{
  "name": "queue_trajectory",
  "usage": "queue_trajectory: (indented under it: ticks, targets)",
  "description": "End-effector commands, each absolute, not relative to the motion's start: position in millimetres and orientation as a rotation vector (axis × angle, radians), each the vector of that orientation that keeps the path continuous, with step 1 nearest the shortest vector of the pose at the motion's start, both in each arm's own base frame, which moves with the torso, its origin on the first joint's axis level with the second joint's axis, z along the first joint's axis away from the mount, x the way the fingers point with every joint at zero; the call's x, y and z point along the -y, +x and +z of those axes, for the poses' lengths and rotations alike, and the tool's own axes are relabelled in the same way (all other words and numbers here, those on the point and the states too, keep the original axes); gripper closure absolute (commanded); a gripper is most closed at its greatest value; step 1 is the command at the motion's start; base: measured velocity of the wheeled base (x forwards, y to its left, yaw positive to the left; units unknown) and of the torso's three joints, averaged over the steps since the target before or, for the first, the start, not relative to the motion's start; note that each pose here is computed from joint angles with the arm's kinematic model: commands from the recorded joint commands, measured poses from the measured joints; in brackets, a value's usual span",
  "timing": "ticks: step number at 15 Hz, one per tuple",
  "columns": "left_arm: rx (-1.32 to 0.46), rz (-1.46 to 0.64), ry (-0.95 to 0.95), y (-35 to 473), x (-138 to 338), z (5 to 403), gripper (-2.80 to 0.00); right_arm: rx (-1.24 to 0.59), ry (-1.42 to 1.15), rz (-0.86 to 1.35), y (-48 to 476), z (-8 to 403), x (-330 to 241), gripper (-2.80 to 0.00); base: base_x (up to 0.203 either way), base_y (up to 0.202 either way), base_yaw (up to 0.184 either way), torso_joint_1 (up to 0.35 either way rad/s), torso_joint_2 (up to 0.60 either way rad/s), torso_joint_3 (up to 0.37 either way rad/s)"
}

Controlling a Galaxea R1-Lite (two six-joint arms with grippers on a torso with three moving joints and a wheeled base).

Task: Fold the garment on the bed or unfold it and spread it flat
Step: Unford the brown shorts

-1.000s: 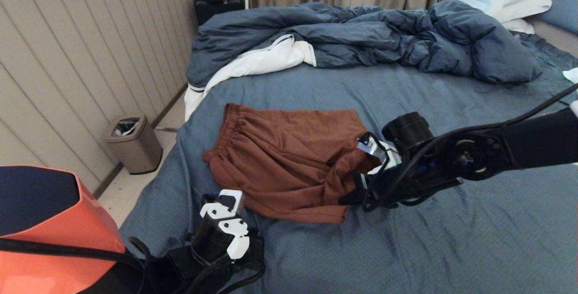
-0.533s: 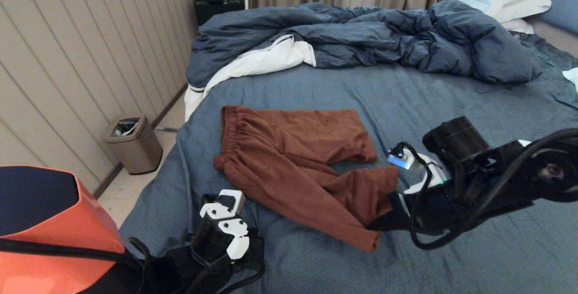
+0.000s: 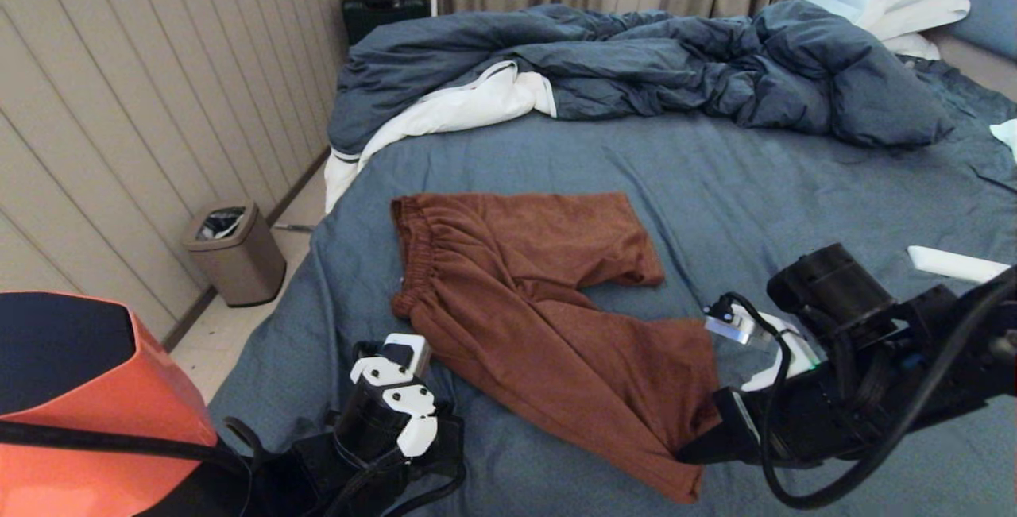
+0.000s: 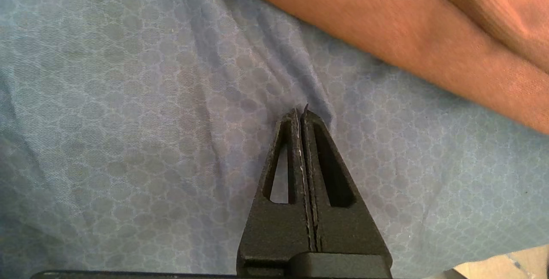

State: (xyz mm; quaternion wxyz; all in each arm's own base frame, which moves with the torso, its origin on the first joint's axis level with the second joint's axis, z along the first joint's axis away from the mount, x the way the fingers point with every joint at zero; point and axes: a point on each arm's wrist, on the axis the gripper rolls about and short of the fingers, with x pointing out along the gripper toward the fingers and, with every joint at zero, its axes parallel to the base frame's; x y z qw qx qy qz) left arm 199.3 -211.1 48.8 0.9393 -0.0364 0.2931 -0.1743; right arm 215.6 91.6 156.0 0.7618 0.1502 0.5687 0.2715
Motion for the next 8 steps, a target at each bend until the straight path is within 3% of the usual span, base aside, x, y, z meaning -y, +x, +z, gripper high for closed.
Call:
queue_trajectory:
  ticks: [1, 8]
  targets:
    - [-0.594, -0.354, -0.08, 199.5, 211.3, 49.1, 0.0, -1.26, 0.328, 0.58, 212.5, 150.9, -89.6, 0.0, 0.0, 0.0, 0.0, 0.0, 0.0, 0.0]
    - [-0.589, -0.357, -0.079, 199.1, 210.9, 50.9, 0.0, -1.234, 0.281, 0.593, 206.0, 153.2, -87.6, 0.0, 0.0, 0.0, 0.0, 0.0, 0.0, 0.0]
